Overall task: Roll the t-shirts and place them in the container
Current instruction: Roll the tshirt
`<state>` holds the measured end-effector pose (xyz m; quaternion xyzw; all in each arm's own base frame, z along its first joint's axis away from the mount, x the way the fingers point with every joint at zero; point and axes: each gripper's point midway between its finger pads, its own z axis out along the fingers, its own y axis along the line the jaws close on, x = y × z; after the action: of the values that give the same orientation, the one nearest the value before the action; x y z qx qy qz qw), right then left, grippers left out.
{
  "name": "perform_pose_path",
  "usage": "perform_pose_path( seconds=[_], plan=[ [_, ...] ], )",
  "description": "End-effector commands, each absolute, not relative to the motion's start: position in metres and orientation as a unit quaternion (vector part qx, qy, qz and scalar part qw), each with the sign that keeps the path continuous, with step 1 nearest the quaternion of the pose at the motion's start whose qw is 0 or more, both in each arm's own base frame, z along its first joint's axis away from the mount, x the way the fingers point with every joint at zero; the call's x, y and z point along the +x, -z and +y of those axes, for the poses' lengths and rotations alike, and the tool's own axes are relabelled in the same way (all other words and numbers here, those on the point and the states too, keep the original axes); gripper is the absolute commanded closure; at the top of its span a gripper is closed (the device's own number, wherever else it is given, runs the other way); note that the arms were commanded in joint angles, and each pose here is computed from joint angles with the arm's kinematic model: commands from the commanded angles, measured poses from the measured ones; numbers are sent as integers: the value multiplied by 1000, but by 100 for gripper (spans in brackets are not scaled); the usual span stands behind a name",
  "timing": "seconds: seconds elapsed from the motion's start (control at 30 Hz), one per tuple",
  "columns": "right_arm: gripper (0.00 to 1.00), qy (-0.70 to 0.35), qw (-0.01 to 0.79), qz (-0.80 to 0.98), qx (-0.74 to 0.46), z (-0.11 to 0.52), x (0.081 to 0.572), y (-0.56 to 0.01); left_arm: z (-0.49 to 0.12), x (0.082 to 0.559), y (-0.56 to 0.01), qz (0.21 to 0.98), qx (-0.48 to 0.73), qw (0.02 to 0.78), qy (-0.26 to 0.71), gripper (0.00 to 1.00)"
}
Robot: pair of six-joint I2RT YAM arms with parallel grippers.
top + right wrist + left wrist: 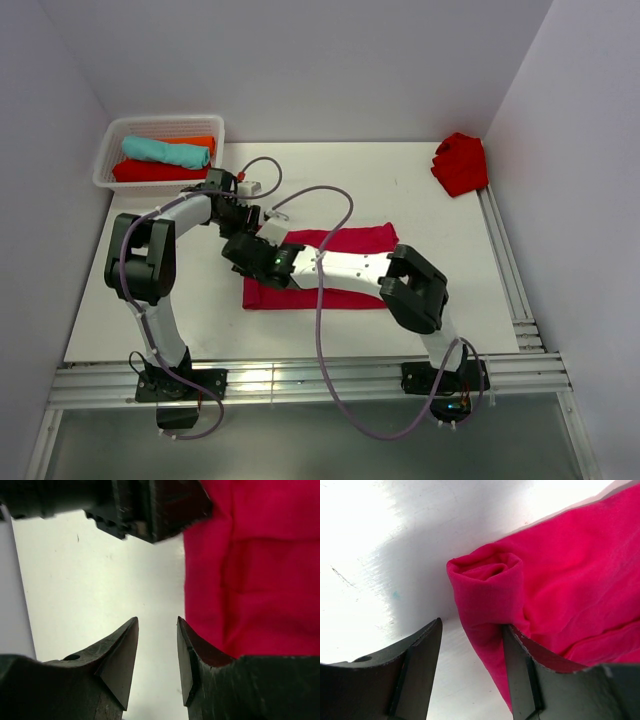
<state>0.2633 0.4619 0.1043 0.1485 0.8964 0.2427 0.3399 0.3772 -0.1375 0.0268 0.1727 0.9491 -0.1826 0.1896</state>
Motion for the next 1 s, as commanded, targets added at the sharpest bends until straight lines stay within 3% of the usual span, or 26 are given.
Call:
perform_pose_path(
  seconds=[0.0, 0.97],
  plan=[
    [56, -166, 368, 908, 112, 450, 272, -94, -136, 389, -28, 951, 170, 201, 162, 43],
    [48, -94, 345, 931, 65, 464, 271, -44, -144, 398, -46, 945, 180, 213, 173, 38]
  ],
)
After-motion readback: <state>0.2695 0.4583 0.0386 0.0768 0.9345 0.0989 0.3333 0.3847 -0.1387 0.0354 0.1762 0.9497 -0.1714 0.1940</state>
